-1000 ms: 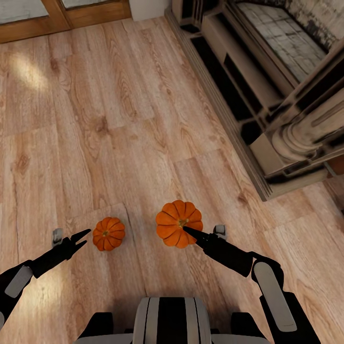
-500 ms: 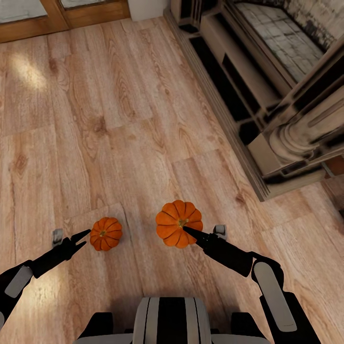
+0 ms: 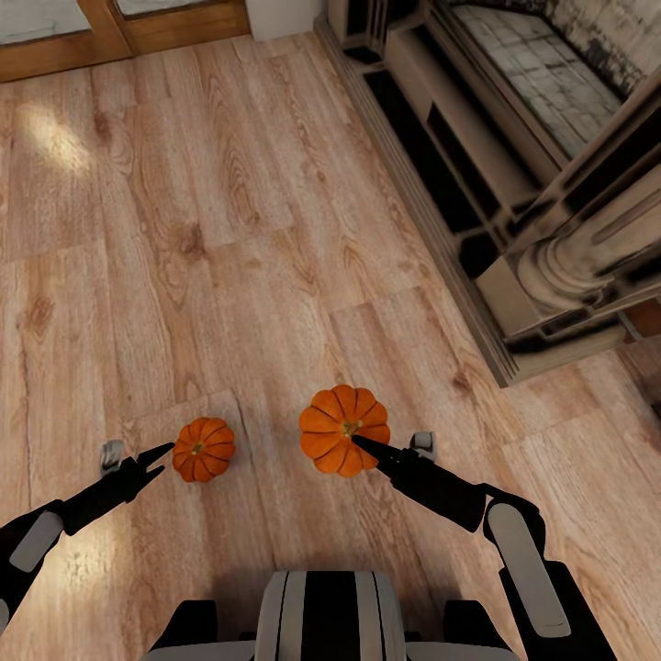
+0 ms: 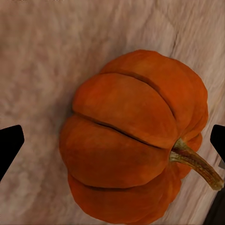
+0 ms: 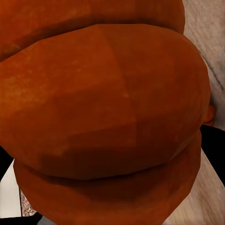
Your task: Place each of the two pumpkins and all three candles from the living room inside a cabinet in the living room (use any cabinet), then make sure every cabinet is closed, and position the cauldron so it is next to a table in the living room.
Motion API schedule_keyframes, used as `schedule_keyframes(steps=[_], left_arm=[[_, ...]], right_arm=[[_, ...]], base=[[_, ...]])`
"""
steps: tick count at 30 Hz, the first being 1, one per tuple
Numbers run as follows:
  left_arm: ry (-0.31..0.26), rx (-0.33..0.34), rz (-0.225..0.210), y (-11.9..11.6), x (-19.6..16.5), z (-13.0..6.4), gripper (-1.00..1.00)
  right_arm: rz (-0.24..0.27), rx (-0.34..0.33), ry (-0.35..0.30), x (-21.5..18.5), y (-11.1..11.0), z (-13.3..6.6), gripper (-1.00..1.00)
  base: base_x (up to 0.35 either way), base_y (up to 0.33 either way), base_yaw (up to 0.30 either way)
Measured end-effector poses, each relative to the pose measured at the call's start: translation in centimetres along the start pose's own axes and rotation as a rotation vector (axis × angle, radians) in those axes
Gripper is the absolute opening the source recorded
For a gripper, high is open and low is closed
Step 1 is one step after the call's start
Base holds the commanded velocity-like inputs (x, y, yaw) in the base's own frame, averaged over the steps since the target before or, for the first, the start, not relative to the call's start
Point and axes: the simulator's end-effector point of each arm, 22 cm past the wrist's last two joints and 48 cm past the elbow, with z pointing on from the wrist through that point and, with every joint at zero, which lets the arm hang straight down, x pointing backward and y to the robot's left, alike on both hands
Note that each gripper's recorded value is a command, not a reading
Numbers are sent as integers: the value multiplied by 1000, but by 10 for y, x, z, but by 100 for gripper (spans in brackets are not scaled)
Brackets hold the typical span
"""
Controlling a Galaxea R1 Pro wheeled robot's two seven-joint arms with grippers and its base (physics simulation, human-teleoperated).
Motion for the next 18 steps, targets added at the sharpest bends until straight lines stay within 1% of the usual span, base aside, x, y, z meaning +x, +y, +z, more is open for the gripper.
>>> schedule_keyframes(steps=[6, 13, 18], left_arm=[[0, 1, 0, 0, 0, 0, 100], [0, -1, 0, 0, 0, 0, 100], [0, -17, -1, 4, 0, 0, 100]], right_arm=[[0, 0, 0, 0, 0, 0, -100], [0, 0, 0, 0, 0, 0, -100], [0, 0, 0, 0, 0, 0, -100]], base=[[0, -93, 0], [0, -20, 0], [0, -78, 0]])
